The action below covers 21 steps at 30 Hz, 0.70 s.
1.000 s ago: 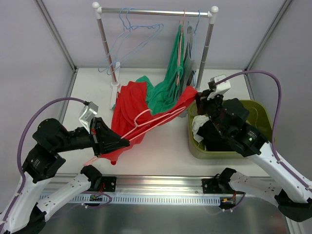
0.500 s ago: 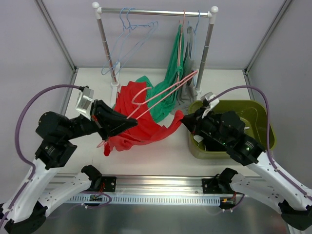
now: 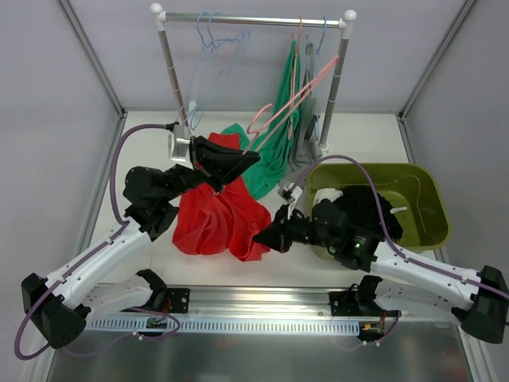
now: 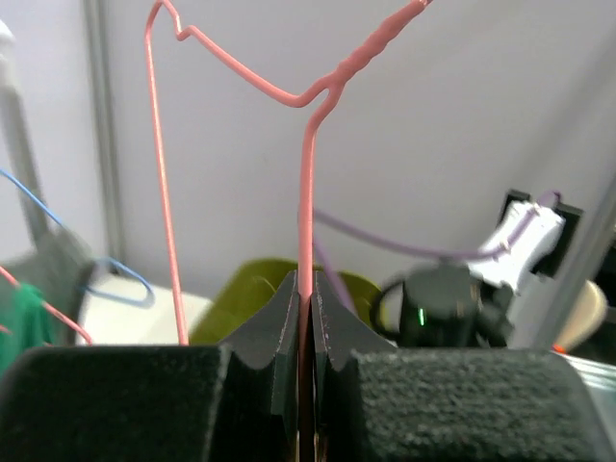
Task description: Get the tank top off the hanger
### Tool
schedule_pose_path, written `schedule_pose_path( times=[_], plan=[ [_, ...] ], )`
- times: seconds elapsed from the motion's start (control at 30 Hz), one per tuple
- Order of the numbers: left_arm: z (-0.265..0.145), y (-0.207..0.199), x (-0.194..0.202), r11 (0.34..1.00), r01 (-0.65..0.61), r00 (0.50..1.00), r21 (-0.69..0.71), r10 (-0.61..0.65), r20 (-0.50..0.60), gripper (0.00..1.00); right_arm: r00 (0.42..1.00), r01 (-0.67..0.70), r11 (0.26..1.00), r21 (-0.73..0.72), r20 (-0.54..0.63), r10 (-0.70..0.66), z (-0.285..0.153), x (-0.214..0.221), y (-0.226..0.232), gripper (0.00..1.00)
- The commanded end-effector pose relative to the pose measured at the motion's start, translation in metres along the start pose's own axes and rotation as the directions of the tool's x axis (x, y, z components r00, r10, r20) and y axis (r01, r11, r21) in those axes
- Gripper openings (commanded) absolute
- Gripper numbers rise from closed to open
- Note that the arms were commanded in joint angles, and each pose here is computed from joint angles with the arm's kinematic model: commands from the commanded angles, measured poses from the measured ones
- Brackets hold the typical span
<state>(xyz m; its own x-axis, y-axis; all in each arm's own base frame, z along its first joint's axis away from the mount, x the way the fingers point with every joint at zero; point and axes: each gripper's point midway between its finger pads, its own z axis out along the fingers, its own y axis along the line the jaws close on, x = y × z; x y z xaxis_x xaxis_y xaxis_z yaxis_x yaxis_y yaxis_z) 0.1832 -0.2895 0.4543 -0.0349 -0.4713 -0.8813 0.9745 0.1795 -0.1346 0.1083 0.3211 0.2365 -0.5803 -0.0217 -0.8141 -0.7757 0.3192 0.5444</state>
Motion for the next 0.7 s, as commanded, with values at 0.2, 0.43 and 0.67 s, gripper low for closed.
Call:
schedule_pose_path(
  times=[0.2, 0.43, 0.67],
  plan=[
    [-0.012, -0.027, -0.065, 0.92, -0.391, 0.859, 0.015, 0.359, 0.364, 0.0, 0.992, -0.113, 0.98, 0.165, -0.032, 0.12, 0.056, 0.042, -0.041, 0.14],
    [-0.015, 0.046, -0.048, 0.929, -0.104, 0.984, -0.356, 0.149, 0.1, 0.0, 0.996, -0.078, 0.97, 0.231, -0.025, 0.086, 0.047, 0.039, -0.049, 0.92],
    [-0.03, 0.11, -0.029, 0.751, -0.002, 0.999, -0.66, 0.026, 0.027, 0.0, 0.998, -0.026, 0.947, 0.319, 0.066, 0.005, 0.009, 0.014, -0.057, 0.99]
  ],
)
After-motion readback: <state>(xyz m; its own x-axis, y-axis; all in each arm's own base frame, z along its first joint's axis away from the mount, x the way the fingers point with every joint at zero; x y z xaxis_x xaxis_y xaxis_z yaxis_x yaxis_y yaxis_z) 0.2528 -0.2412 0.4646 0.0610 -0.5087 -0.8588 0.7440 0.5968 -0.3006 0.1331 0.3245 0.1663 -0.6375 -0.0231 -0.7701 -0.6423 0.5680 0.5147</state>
